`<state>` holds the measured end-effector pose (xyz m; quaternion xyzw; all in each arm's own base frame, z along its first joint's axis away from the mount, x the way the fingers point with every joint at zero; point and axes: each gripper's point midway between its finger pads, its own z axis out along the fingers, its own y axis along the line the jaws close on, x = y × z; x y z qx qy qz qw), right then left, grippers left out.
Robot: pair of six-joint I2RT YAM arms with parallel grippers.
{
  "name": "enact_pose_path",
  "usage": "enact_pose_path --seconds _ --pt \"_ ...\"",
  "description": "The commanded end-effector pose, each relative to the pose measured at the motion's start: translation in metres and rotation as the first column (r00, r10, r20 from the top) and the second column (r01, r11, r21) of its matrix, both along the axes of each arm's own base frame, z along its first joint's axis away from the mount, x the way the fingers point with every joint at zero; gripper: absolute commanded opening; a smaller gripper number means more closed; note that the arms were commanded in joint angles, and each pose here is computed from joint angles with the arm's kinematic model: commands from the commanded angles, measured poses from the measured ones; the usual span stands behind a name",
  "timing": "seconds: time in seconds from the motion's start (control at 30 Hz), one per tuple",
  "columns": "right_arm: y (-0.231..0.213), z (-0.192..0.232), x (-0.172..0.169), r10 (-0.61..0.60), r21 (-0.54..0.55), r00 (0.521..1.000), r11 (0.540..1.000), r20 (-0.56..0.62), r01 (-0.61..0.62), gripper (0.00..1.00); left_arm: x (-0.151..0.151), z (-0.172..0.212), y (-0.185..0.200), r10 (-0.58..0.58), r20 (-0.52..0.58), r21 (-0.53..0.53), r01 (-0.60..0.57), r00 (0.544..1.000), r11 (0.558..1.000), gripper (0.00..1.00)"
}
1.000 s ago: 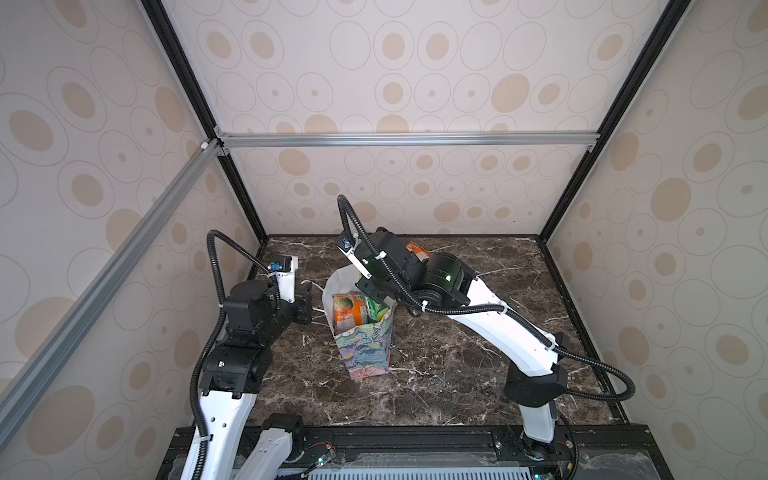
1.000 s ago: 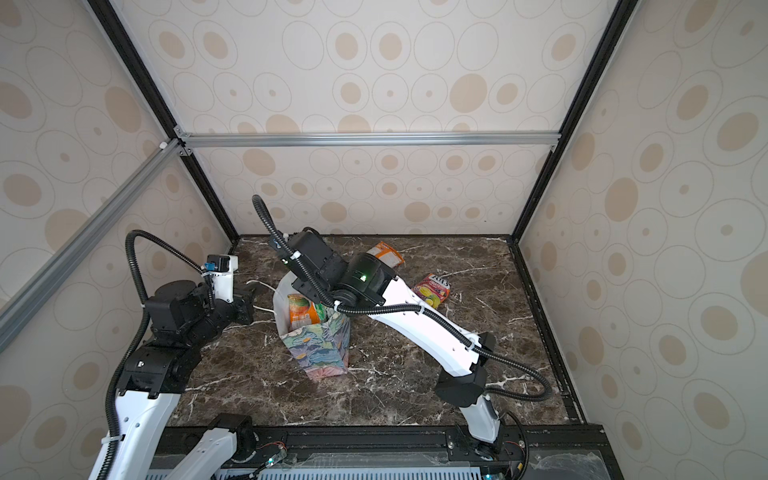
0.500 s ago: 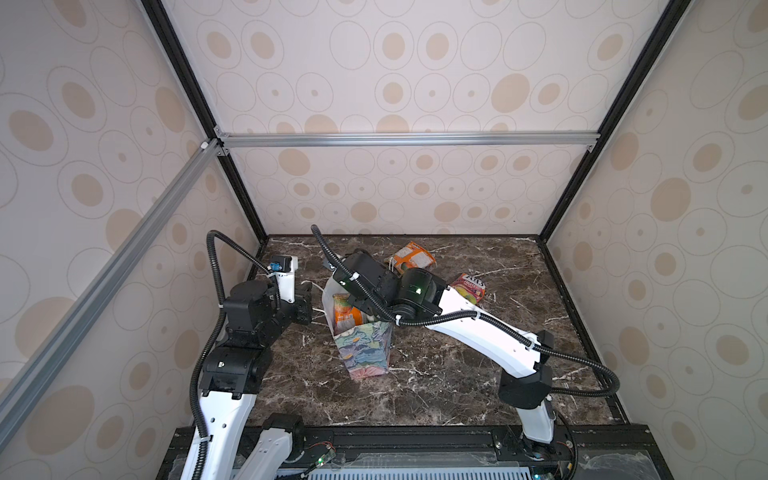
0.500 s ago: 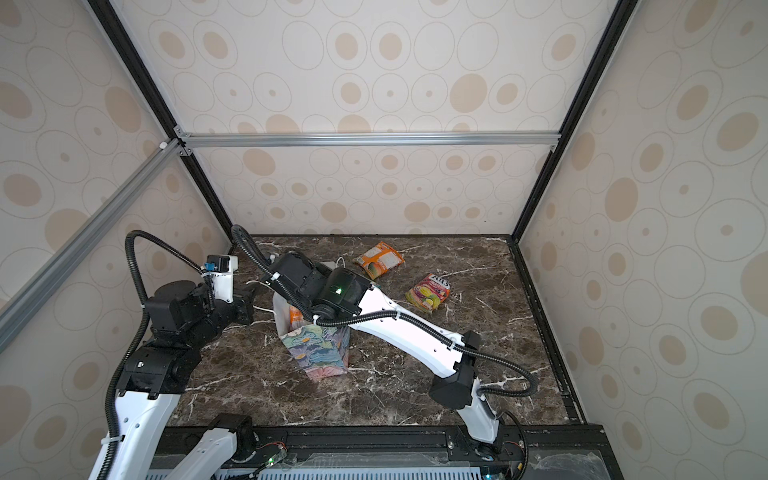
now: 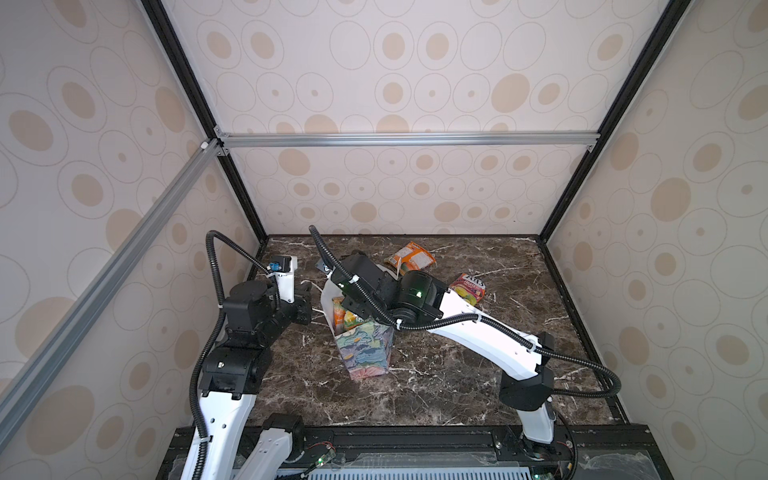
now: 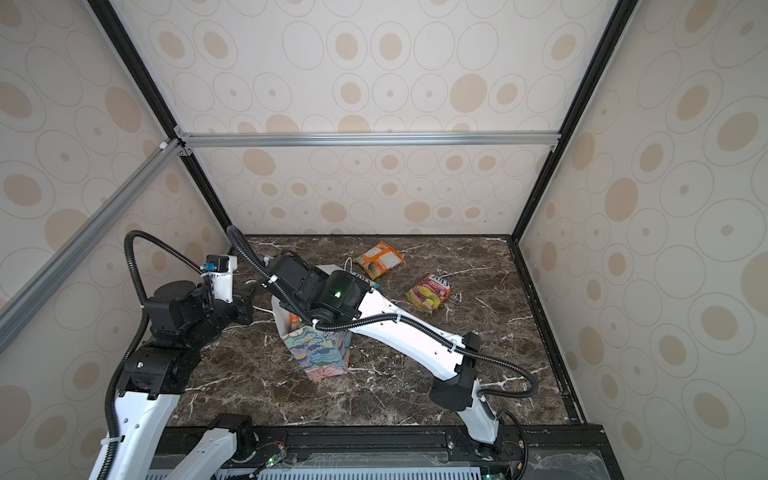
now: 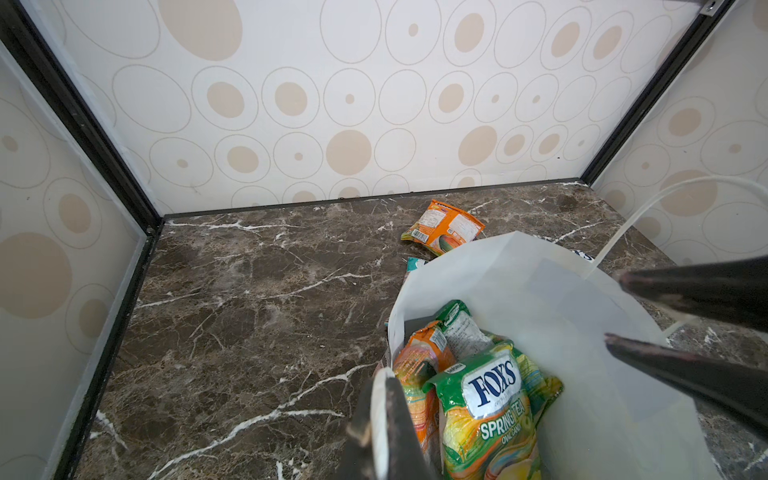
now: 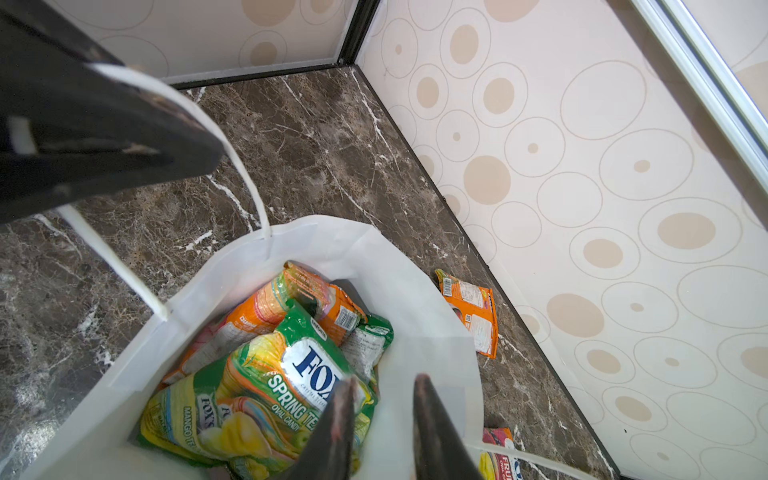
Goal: Place the snacks into the paper bag
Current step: 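Raise the right gripper out of the bag and move it back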
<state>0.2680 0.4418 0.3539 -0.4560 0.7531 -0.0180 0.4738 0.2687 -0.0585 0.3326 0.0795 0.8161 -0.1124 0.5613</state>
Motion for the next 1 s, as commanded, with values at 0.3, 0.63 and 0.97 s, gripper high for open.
enact_pose_path --seconds 0.3,0.63,0.97 --pt "-0.020 0.045 -0.022 0.043 0.182 0.999 0.982 -0.001 -0.042 0.30 0.000 0.013 0.004 0.012 0.049 0.032 -0.013 0.999 0.999 0.03" --pt "-0.066 0.059 -0.036 -0.007 0.286 1.000 0.958 0.004 0.005 0.32 -0.003 0.014 0.008 0.030 0.068 0.046 -0.033 0.997 0.998 0.02" --pt "-0.179 0.020 -0.033 -0.197 0.426 0.970 0.873 -0.140 0.239 0.34 -0.003 0.015 0.017 0.074 0.078 0.066 -0.079 0.994 0.995 0.00"
